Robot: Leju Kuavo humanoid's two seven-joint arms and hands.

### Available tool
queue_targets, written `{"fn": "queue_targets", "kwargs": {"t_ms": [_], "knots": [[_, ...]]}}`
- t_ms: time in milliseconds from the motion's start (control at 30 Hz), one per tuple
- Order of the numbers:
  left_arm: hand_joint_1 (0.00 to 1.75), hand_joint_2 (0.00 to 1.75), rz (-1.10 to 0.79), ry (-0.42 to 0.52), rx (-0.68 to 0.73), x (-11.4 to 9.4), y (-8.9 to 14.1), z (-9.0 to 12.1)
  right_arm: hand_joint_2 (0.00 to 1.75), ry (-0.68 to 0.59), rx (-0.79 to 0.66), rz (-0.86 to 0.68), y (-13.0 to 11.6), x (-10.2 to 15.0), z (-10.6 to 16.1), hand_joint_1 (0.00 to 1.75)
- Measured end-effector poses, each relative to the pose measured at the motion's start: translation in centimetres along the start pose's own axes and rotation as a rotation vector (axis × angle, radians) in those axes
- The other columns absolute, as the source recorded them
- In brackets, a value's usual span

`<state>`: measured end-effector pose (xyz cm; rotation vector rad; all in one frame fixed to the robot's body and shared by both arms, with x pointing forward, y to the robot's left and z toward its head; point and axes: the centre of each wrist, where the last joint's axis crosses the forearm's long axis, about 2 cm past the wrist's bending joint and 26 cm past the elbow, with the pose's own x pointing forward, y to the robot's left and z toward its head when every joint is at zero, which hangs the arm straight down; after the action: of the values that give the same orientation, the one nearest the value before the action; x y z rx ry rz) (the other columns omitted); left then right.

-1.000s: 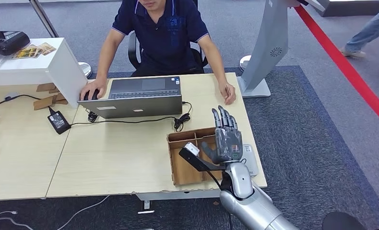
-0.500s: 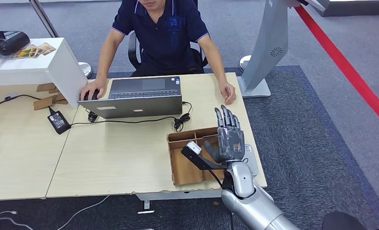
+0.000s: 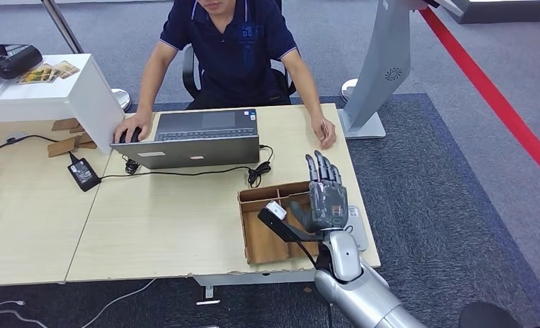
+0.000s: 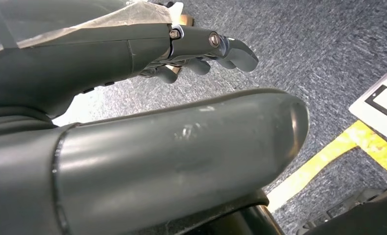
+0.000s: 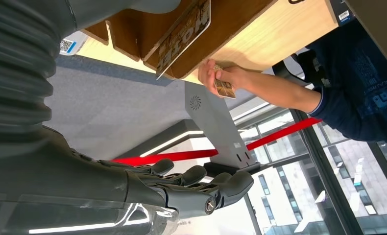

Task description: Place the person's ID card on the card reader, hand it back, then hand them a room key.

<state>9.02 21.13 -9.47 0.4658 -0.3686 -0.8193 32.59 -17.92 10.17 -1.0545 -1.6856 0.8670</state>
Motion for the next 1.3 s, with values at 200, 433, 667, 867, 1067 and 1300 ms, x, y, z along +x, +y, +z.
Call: {"fn": "queue_targets", "kwargs": {"t_ms": [200,433,667,867,1067,1300], "knots": [[0.00,0.00,0.000,0.000,0.002,0.18,0.09,-0.03,1.75,-0.007,0.000,-0.008,0.09,0.14,-0.14,0.00],[0.00,0.00,0.001,-0.001,0.002,0.31,0.11,-0.02,1.75,-0.011,-0.003,-0.011,0.19,0.22,-0.36,0.00],[0.00,0.00,0.001,-0.002,0.003,0.33,0.12,-0.02,1.75,0.000,-0.006,-0.014,0.21,0.21,-0.54,0.00],[0.00,0.00,0.002,-0.002,0.002,0.33,0.12,-0.02,1.75,0.010,-0.007,-0.017,0.22,0.14,-0.62,0.00],[0.00,0.00,0.002,-0.001,0.002,0.33,0.12,-0.02,1.75,0.013,-0.006,-0.017,0.24,0.15,-0.62,0.00],[0.00,0.00,0.004,-0.001,0.002,0.33,0.12,-0.02,1.75,0.023,-0.004,-0.007,0.31,-0.07,-0.56,0.00]]}}
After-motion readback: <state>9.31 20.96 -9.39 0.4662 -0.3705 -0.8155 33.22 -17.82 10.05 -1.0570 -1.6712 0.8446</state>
